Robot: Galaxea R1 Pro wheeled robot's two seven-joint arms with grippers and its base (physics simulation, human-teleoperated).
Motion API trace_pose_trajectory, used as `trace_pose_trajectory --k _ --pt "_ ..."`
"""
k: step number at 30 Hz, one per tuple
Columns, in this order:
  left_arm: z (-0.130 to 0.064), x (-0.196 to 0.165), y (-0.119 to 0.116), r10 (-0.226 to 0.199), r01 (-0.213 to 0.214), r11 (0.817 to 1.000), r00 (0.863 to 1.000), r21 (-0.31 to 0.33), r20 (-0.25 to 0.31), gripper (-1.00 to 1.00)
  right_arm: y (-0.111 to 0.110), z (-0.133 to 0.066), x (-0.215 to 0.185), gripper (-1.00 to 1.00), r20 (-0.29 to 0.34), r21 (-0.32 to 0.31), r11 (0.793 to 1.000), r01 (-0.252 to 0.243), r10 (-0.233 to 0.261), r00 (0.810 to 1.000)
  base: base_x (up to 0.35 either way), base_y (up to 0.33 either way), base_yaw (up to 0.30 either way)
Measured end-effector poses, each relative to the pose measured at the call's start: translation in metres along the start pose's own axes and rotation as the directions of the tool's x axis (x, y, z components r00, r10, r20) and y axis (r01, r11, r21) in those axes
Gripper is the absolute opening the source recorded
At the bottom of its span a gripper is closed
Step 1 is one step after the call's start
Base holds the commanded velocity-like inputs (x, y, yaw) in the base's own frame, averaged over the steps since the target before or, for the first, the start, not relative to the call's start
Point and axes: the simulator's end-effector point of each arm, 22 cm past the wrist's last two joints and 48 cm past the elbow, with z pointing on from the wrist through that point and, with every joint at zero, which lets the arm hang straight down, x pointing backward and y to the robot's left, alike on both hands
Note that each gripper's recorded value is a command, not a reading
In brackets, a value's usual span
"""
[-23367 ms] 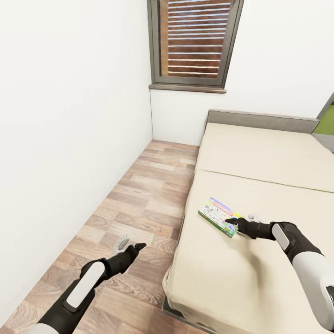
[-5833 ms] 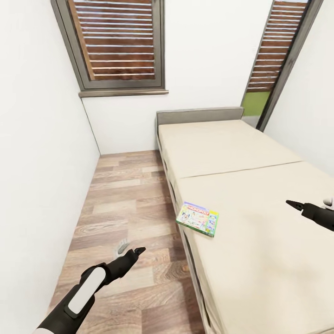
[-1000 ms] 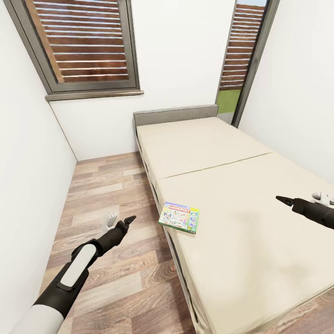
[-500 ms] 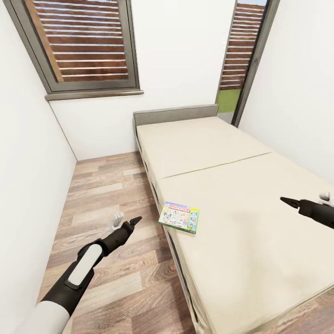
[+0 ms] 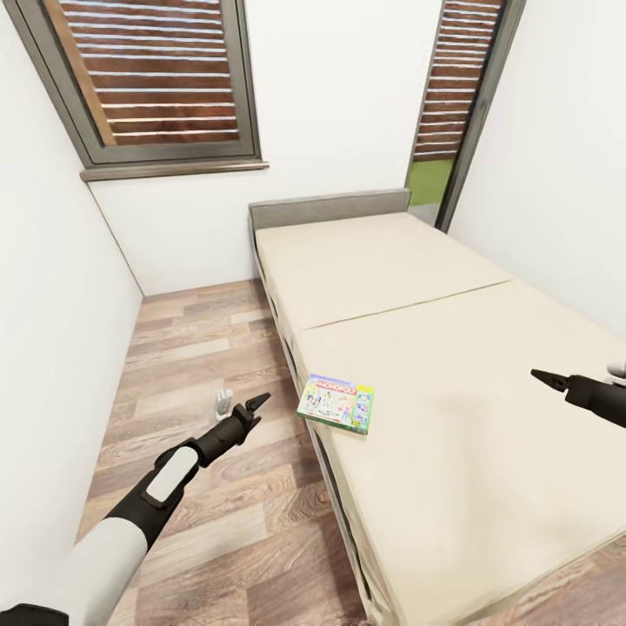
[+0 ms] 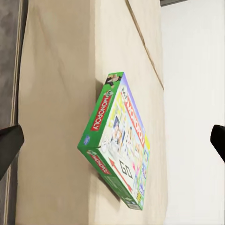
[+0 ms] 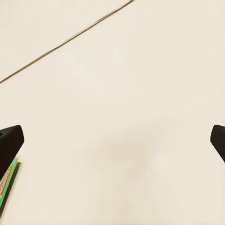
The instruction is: Put all the toys in the child's room - the three board games (two on the bed and one on the table), the two jigsaw puzzles on the table, and the tennis ball on the table - inside the toy box on the table in the child's room.
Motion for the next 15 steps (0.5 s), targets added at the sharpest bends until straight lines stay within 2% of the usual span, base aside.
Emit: trace_pose_trajectory --k 15 --pt "0.0039 -0.0008 0.0065 -0.005 0.006 1.000 1.000 0.026 -0.016 1.00 -0.0035 0.0085 0.0101 1.00 -0.022 0.007 1.000 -0.001 0.001 1.000 0.000 0.000 0.000"
